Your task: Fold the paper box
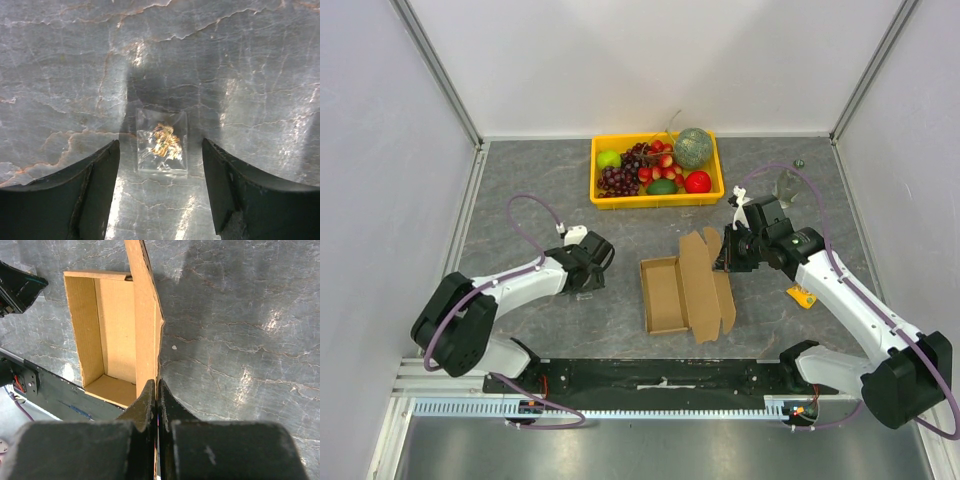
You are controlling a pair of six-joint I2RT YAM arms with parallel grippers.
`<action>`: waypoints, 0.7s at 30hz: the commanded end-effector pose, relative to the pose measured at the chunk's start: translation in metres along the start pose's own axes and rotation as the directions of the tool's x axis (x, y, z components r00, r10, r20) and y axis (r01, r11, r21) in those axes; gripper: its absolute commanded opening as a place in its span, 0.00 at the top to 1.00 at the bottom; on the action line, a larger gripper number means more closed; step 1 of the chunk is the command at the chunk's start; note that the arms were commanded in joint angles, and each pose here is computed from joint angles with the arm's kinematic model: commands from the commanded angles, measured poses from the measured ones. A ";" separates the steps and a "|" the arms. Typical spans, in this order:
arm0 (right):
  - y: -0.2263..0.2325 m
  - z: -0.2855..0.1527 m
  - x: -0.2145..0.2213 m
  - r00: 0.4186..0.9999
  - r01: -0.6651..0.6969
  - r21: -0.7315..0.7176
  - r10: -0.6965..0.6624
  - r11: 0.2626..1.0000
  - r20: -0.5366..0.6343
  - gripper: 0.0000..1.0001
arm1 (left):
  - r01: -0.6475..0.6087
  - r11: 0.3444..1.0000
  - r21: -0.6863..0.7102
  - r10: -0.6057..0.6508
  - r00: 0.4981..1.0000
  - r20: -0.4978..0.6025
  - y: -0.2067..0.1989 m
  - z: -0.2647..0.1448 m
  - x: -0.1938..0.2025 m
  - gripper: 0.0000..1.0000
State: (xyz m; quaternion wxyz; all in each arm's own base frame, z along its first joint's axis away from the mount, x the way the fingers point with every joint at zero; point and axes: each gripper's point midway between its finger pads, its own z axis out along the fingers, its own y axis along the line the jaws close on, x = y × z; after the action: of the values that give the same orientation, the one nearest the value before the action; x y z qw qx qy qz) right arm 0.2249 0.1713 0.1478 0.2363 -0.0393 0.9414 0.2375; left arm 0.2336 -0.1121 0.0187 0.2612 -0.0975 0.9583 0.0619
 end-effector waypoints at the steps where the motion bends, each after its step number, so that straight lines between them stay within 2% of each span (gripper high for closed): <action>1: 0.008 -0.005 -0.009 0.999 0.023 -0.036 -0.022 0.999 0.027 1.00 | 0.041 0.999 0.001 -0.041 0.999 0.030 -0.008 0.010 -0.005 0.29; 12: 0.010 -0.007 -0.011 0.999 0.017 -0.047 -0.016 0.999 0.041 1.00 | 0.025 1.000 0.004 -0.025 1.000 -0.007 -0.012 0.015 0.002 0.41; 17: 0.011 -0.008 -0.010 0.999 0.020 -0.050 -0.017 0.999 0.042 1.00 | 0.022 1.000 0.013 -0.022 1.000 -0.012 -0.012 0.014 0.004 0.53; 21: 0.010 -0.008 -0.009 0.999 0.016 -0.050 -0.014 0.999 0.044 1.00 | 0.019 1.000 0.022 -0.019 1.000 -0.015 -0.013 0.014 0.005 0.58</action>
State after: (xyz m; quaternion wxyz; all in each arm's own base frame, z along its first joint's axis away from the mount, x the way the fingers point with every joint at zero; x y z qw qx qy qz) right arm 0.2235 0.1736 0.1492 0.2342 -0.0415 0.9400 0.2446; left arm 0.2524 -0.1312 0.0158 0.2797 -0.1034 0.9541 0.0292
